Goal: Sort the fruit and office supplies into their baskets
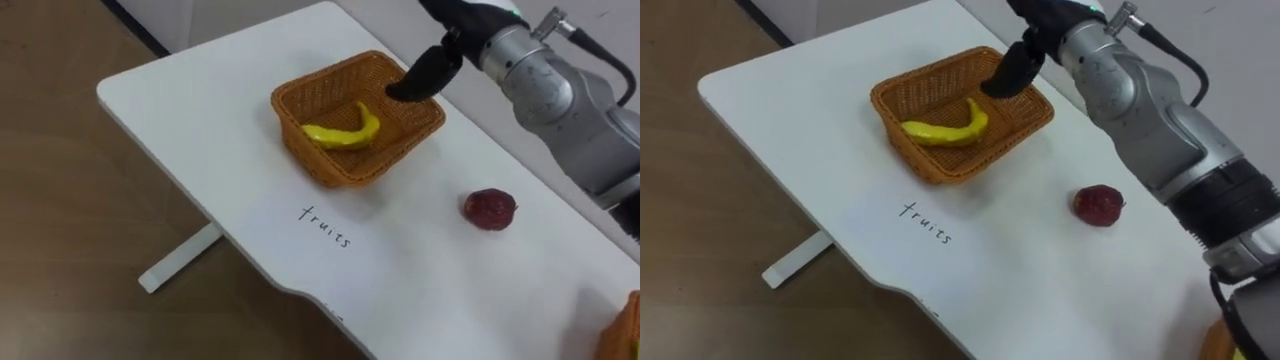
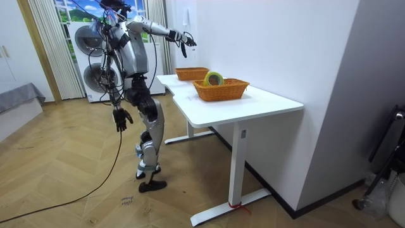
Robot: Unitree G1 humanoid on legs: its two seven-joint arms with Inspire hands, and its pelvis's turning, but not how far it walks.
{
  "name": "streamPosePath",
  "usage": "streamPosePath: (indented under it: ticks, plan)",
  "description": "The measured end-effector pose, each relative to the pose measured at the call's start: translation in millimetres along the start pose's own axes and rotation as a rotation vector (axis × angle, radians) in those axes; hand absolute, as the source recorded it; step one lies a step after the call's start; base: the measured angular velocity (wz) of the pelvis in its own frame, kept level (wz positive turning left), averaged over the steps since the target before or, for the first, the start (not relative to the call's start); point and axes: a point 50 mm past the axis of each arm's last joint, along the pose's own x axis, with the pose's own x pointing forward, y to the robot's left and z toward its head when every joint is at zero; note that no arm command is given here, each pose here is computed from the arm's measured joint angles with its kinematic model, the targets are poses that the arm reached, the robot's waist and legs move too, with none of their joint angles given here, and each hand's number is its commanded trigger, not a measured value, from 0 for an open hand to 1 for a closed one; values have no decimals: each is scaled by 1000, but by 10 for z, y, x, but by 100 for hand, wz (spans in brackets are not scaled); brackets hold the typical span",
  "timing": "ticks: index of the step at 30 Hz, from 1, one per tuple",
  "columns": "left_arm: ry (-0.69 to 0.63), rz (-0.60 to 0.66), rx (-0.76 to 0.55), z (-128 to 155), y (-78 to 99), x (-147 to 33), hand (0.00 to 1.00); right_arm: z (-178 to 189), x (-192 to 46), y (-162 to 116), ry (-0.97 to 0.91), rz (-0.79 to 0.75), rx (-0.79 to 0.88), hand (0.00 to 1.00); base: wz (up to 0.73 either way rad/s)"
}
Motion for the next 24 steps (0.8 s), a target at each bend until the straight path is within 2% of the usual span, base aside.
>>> streamPosePath:
  ticks: [4, 15, 24]
  plan:
    - [20, -13, -5, -59, -59, -10, 0, -63, -33, -71, 19, -43, 13, 0, -15]
    - [34, 4, -12, -95, -56, -15, 0, -469, -218, 67, 176, -46, 73, 0, -5]
    - [75, -28, -5, -147, -118, -22, 0, -569, -276, 65, 226, -28, 91, 0, 1]
